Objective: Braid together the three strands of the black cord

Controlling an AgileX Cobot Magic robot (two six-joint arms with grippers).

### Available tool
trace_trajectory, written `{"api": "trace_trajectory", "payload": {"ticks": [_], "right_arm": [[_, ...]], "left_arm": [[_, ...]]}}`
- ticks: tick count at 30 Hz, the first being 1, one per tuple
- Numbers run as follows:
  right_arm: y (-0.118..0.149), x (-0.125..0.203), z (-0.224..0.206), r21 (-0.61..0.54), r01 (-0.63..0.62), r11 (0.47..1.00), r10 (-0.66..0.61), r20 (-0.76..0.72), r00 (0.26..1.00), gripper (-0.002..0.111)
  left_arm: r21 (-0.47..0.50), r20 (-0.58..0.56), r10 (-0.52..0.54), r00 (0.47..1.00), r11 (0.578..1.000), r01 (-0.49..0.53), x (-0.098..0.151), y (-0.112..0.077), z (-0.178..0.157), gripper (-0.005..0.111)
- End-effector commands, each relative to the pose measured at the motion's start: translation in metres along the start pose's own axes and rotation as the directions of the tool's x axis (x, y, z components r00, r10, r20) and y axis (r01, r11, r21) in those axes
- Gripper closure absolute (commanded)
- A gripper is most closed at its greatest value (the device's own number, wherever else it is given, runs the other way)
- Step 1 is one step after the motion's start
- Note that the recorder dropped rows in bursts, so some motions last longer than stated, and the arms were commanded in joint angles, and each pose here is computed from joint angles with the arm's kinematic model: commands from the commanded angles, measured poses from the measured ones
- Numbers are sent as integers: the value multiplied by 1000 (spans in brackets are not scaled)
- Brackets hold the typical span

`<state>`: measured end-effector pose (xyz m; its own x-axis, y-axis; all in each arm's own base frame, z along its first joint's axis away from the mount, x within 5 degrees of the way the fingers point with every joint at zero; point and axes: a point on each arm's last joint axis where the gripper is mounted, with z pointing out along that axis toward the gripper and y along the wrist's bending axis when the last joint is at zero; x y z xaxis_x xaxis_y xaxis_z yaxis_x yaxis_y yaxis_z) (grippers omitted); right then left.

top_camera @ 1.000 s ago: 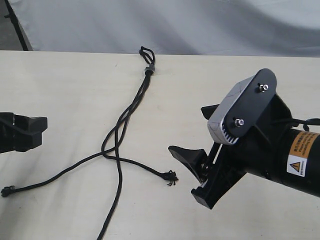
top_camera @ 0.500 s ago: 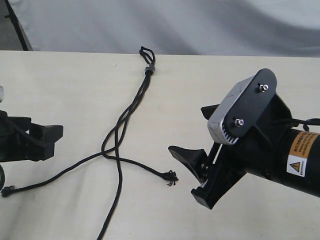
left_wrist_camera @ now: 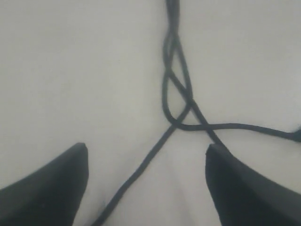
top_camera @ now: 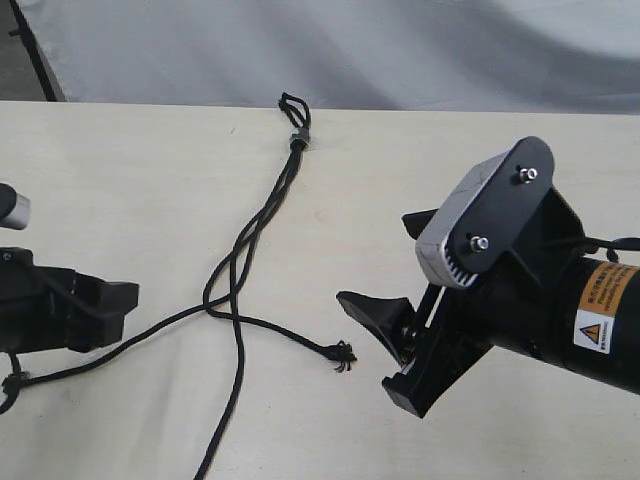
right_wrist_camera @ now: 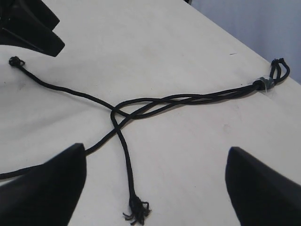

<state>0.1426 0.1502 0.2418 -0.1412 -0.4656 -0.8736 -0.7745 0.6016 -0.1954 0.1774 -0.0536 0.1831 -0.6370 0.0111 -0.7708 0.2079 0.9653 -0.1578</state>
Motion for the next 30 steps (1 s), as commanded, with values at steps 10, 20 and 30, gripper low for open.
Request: {"api": "trace_trajectory", "payload": {"ticks": [10,20,30], "right_arm": [[-1,2,-1,2,-8,1000,8,-18,1000,32],[-1,2,-1,2,-6,1000,6,-18,1000,32],[0,8,-1,-11,-6,1000,5,-76,997,32]], "left_arm": [[-111,-183,103,978,986,-125,-5,-6,-4,40],[-94,-333,-38,942,996,7,-6,-15,0,40],[142,-477,145,867,986,-86,18,-67,45,40]]}}
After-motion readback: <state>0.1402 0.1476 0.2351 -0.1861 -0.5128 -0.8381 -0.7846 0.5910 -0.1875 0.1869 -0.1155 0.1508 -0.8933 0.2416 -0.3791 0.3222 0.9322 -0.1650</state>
